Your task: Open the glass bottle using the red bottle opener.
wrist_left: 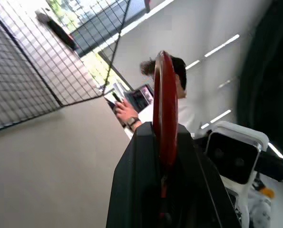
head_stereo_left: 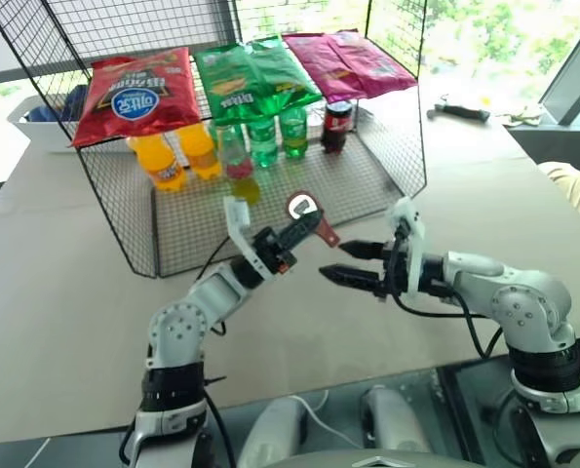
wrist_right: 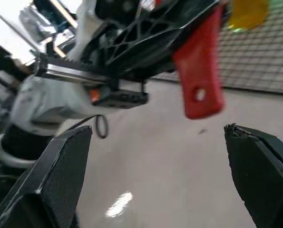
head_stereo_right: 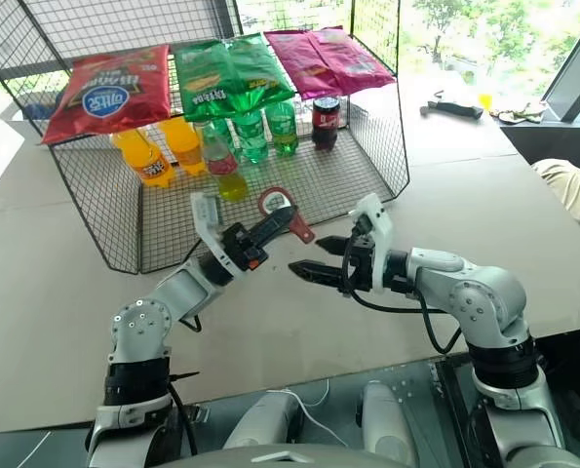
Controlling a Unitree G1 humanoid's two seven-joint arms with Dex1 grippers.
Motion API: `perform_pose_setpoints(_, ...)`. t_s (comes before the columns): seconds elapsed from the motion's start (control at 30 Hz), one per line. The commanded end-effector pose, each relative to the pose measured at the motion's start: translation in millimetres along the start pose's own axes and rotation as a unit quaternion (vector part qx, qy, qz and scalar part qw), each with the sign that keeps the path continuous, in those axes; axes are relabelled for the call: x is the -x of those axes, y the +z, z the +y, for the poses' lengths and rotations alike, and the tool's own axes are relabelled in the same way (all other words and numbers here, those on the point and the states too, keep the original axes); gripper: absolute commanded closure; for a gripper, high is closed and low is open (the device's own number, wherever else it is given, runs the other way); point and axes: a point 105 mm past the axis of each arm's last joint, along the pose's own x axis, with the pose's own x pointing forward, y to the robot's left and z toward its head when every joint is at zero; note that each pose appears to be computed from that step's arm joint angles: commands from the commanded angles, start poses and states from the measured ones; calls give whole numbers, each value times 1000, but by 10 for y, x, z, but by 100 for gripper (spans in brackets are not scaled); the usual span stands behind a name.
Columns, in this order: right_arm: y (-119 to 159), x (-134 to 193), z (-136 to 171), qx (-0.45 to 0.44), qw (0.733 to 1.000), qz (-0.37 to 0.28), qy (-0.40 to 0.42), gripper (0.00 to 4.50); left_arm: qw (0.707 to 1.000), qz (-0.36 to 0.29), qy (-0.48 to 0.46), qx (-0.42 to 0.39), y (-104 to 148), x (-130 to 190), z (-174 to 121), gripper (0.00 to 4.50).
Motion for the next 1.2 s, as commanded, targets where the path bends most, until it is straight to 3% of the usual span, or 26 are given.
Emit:
perform_pose_setpoints(0.03,107,-39,137,-23,999,-9,46,0,998,33,-44,8,-72,-40,-113,446)
perform_pose_setpoints(0.13,195,-43,272,-44,994,-17,94,0,997,50,-53,14,-133,-69,-107,446)
perform_pose_setpoints(0.33,221,-4,340,-50,993,-7,111,0,996,59,-64,19,-186,-55,-117,446)
perform_pose_setpoints(0.43,170,30,383,-48,991,14,122,138,996,59,-63,18,-200,-37,-115,450)
perform_pose_setpoints(0.7,149,38,398,-47,990,25,129,438,994,69,-76,24,-231,4,-173,450)
perform_pose_setpoints(0.93,43,18,387,-52,991,40,120,438,993,67,-95,15,-217,24,-234,450)
perform_pose_setpoints(1.03,-8,42,306,-48,994,39,94,450,994,59,-88,-22,-168,15,-215,345)
perform_pose_setpoints(1.13,-80,71,222,-47,996,40,65,450,994,54,-77,-48,-141,12,-187,187)
perform_pose_setpoints(1.2,-140,102,187,-47,997,42,52,450,995,42,-65,-60,-94,11,-151,111)
